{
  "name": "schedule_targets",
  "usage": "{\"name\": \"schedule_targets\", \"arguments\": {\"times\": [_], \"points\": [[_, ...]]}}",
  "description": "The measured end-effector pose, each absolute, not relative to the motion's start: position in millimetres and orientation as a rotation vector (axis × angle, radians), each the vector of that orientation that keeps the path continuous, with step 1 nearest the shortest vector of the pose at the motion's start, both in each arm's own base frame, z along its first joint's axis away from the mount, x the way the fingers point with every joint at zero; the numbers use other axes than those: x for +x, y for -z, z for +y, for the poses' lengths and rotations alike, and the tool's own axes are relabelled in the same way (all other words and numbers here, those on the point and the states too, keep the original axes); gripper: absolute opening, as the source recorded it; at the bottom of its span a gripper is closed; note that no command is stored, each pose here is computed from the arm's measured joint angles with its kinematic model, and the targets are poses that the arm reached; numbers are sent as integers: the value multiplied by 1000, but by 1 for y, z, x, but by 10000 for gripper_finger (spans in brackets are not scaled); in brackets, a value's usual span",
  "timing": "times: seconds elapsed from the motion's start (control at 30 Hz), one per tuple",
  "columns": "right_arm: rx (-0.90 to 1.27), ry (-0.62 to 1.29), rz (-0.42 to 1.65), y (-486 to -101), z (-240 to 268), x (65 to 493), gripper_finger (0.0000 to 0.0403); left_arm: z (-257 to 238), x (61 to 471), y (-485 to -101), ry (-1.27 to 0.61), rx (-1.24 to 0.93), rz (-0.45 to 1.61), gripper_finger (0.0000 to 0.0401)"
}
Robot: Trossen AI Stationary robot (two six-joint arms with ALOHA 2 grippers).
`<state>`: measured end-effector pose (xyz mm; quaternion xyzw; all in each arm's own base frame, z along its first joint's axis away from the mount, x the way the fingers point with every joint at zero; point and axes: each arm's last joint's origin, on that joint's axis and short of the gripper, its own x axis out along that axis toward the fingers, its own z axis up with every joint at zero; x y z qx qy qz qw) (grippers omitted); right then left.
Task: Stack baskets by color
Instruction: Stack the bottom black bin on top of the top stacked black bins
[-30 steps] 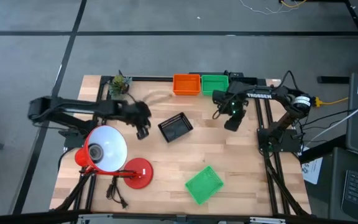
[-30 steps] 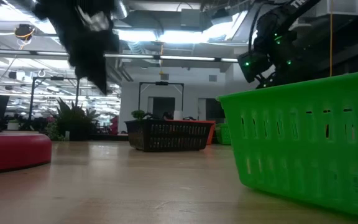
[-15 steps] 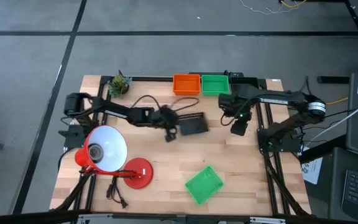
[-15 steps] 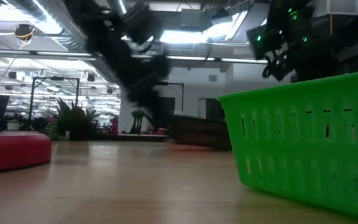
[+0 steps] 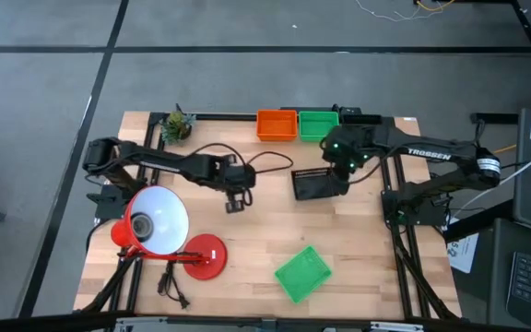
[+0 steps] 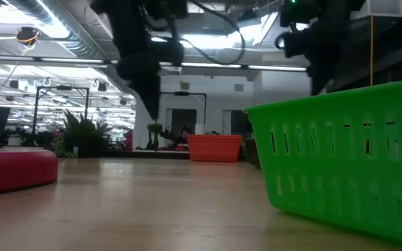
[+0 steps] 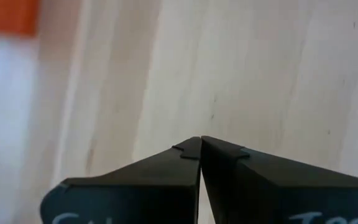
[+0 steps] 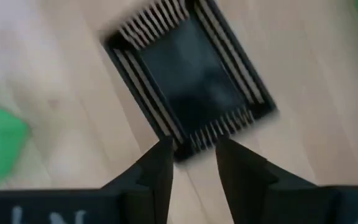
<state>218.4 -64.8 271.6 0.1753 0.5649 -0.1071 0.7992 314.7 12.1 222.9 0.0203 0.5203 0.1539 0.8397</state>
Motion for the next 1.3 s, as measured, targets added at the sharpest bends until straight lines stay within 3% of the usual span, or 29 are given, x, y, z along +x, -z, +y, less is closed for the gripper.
{"name": "schedule_targets", "arguments": {"times": [0.17,0.47,0.8,1.07,1.3], "points": [[269,63,1154,-265,-50,242,123,11,287,-247,-346,17,1105,1],[-35,47,1278,-232,-21,270,123,13,241,-275,-380,43,988,1],[-99,56,1402,-196,-6,288,123,13,210,-262,-430,-9,963,1],[-56,91,1441,-185,-1,292,122,13,206,-256,-435,-22,949,1],[-101,127,1555,-144,-2,297,119,13,207,-255,-436,-24,946,5]]}}
